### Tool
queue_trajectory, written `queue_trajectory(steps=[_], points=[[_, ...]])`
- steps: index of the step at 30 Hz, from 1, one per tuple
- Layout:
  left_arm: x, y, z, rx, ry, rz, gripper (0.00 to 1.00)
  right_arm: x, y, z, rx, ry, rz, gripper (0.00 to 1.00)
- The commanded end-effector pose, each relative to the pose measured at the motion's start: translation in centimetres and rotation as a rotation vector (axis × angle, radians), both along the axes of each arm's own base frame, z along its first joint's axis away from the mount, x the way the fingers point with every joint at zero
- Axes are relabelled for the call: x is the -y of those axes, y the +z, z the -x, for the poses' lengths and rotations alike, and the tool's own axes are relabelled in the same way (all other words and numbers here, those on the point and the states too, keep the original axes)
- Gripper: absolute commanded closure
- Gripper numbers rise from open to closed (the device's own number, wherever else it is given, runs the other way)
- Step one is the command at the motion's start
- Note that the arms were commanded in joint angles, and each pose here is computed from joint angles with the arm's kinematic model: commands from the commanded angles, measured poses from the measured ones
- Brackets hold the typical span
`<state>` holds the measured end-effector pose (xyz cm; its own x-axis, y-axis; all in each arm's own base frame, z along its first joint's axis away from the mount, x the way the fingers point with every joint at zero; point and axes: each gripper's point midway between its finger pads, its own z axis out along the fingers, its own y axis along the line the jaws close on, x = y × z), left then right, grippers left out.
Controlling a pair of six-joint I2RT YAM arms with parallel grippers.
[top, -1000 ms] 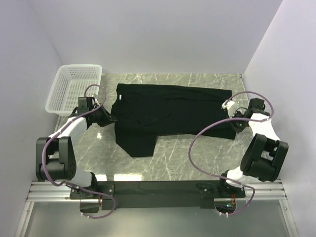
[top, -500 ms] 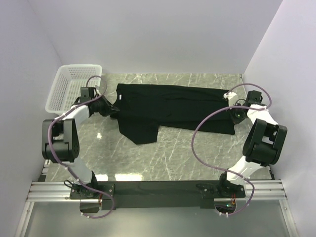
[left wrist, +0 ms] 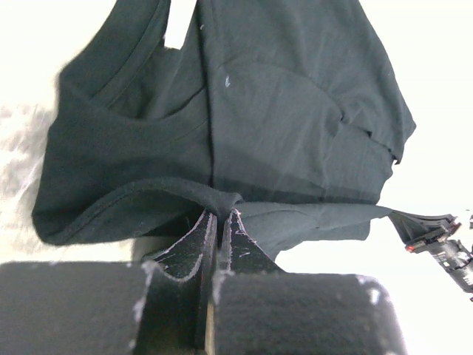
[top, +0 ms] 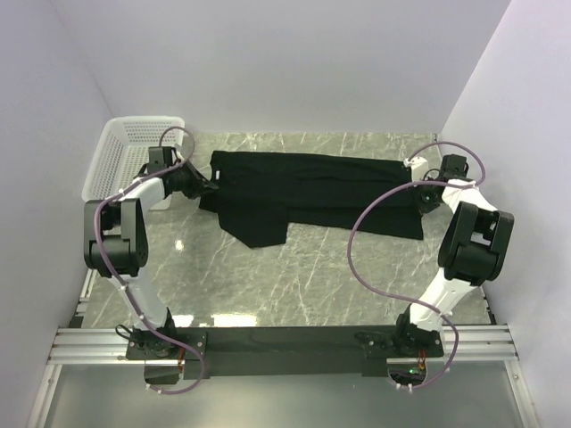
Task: Fold and stack the t-shirts
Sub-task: Fold the tshirt
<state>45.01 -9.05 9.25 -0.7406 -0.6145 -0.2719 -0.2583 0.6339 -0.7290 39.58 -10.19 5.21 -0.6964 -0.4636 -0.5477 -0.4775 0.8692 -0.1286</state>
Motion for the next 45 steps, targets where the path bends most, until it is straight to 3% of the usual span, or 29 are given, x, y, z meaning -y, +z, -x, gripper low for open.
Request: queue_trajectory(steps=[1,17,45], points=[[-0.2,1.8,-2.2,0.070,0.001,0.009,0.99,1.2,1.4,-2.3,0.058,-0.047,0.033,1.00],[-0.5,1.3,-5.4,0.067,0.008,0.006,0.99,1.1,2.0,-5.0,0.095,-0.086,0.025,1.00],[-1.0,-0.1,-5.8,0.032,0.014,-0.031,0.99,0.5,2.2,-6.6,0.112,-0.090,0.026,1.00]])
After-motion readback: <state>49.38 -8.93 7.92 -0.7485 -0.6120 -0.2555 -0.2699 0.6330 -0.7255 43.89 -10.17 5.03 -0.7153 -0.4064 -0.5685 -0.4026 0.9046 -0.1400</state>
